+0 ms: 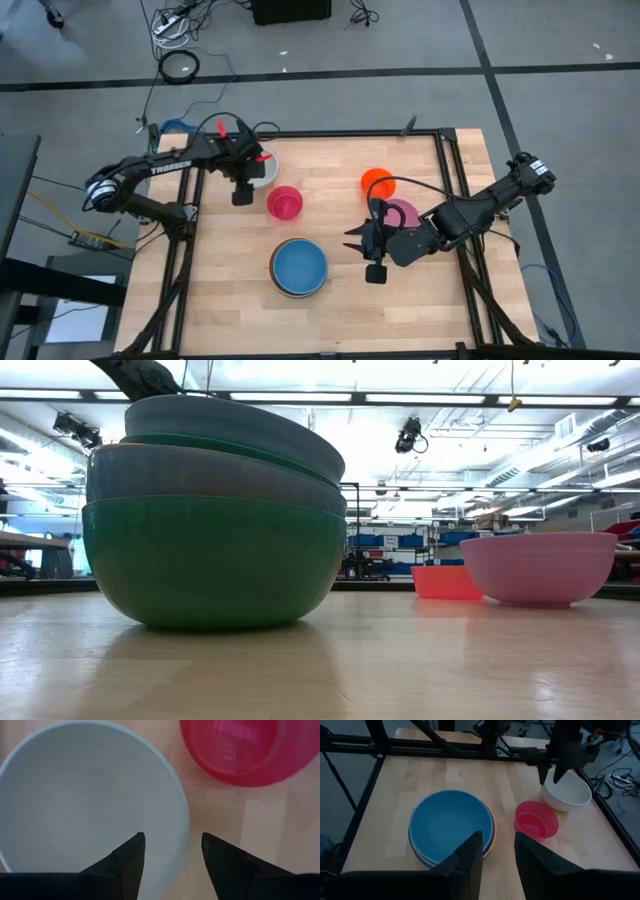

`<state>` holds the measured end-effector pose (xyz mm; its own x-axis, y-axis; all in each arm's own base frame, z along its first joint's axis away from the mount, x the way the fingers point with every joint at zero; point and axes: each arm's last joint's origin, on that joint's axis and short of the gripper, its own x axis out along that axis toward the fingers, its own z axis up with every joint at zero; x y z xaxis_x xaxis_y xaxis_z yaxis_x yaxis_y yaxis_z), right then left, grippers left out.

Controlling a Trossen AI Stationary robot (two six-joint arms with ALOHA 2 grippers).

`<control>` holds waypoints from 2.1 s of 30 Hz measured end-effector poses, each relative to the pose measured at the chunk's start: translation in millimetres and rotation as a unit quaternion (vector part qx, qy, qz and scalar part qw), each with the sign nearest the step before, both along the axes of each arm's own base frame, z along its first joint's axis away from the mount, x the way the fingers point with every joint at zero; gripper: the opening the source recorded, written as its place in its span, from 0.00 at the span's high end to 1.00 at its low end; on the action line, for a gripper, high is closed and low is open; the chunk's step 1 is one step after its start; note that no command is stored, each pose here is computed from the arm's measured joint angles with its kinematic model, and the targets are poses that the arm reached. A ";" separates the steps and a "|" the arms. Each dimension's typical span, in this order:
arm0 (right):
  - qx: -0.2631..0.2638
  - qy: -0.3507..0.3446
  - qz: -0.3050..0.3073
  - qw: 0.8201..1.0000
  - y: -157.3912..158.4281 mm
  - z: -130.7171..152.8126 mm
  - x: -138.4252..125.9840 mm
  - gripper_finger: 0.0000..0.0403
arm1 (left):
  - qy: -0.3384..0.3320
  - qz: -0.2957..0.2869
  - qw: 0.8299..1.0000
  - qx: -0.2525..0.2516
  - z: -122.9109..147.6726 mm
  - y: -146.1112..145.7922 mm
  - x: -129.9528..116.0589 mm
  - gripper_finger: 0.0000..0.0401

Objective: Nest bowls inside each other
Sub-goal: Stack the gray bowl on top of the the blue bowl

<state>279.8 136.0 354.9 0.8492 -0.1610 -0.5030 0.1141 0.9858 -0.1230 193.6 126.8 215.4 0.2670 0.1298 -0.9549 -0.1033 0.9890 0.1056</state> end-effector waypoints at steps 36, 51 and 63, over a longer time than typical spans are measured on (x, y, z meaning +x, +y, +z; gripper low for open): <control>0.004 0.006 -0.003 1.000 0.8 -1.3 -1.3 0.75 | -0.019 0.016 1.000 -0.018 -32.8 4.3 1.9 0.95; 0.003 0.006 -0.003 1.000 0.3 -1.4 -1.1 0.75 | -0.016 0.026 0.999 -0.010 -11.9 3.5 14.3 0.99; 0.000 0.009 -0.006 1.000 -1.1 -1.9 -1.0 0.76 | 0.002 0.022 0.999 0.035 13.7 -2.1 22.0 0.99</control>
